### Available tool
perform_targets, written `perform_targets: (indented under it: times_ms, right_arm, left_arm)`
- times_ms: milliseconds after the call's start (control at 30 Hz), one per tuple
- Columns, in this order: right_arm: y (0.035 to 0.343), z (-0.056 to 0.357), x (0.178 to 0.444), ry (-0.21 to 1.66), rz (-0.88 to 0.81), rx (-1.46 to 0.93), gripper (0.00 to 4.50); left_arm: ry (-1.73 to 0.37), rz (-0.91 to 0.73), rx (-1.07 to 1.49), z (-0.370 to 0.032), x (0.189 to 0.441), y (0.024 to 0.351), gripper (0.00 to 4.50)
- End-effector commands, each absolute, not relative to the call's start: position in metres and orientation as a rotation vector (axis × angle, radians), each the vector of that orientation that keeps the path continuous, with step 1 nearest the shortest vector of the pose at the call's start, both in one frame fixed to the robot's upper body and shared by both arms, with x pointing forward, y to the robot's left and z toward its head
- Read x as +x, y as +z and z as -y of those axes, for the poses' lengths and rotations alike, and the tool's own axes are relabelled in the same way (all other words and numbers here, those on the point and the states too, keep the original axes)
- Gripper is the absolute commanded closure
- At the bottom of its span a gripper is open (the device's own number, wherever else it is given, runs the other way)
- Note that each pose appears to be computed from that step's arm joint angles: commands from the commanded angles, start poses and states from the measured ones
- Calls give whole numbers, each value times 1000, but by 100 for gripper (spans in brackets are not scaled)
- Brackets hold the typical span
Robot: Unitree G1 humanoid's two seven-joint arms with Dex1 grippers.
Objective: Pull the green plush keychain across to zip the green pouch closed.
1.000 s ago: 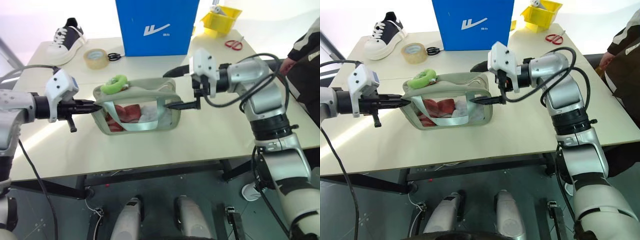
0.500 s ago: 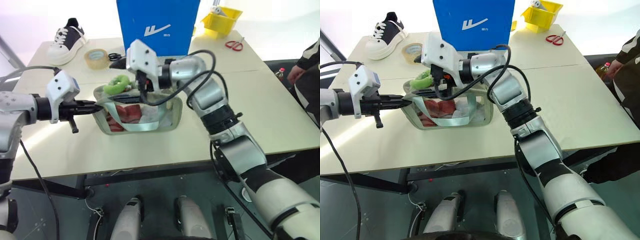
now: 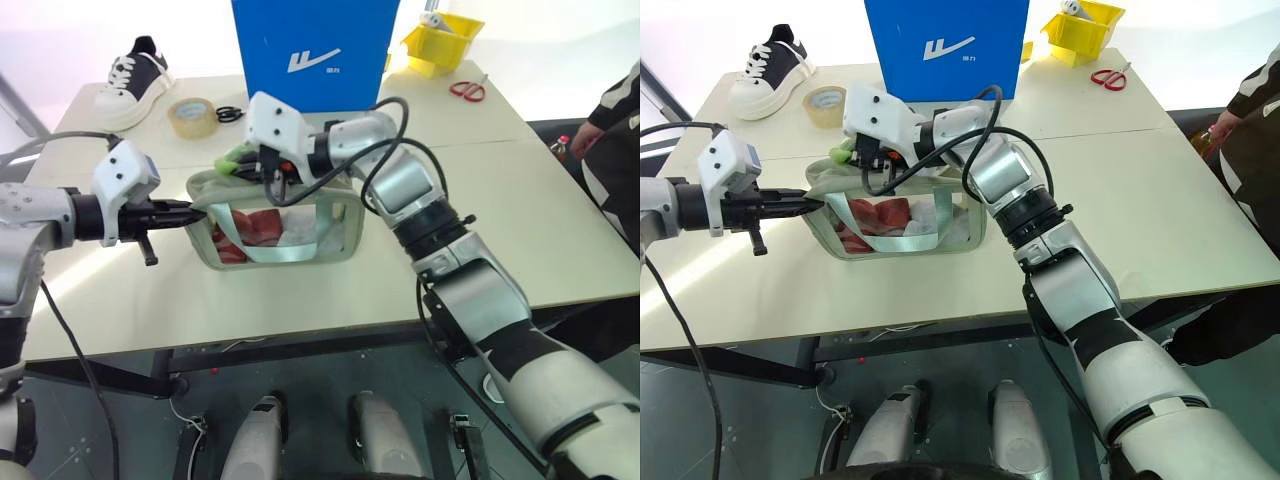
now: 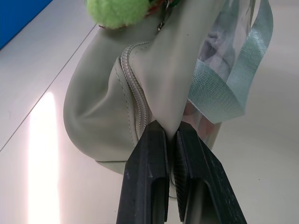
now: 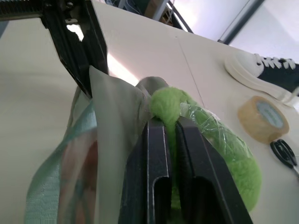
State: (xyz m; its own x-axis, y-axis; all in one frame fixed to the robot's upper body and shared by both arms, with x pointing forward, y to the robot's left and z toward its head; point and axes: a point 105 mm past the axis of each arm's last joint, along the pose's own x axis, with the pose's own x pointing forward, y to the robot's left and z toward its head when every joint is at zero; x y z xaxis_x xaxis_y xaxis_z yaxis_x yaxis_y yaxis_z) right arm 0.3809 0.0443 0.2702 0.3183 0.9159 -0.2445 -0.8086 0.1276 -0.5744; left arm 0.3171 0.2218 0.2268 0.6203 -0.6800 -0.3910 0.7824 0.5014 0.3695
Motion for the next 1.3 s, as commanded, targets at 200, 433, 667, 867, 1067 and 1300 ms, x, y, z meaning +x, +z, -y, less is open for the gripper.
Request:
perform_targets:
  times_ms: [200, 433, 667, 867, 1067, 1300]
  right_arm:
    - [316, 67, 405, 894, 206, -694, 445]
    - [296, 170, 409, 544, 75, -653, 445]
    - [213, 199, 411, 438, -99, -503, 445]
    - [165, 141, 413, 485, -122, -280, 445]
    - [145, 106, 404, 562, -144, -259, 445]
    - [147, 119, 403, 582, -134, -350, 413]
  left_arm:
    - [-896, -182, 568, -220, 314, 233, 450]
    - [-898, -194, 563, -221, 316, 231, 450]
    - [-919, -190, 569, -216, 322, 232, 450]
    - [-929, -185, 578, -213, 326, 236, 450]
    - [-932, -186, 577, -212, 327, 236, 450]
    - [-925, -188, 576, -213, 324, 232, 450]
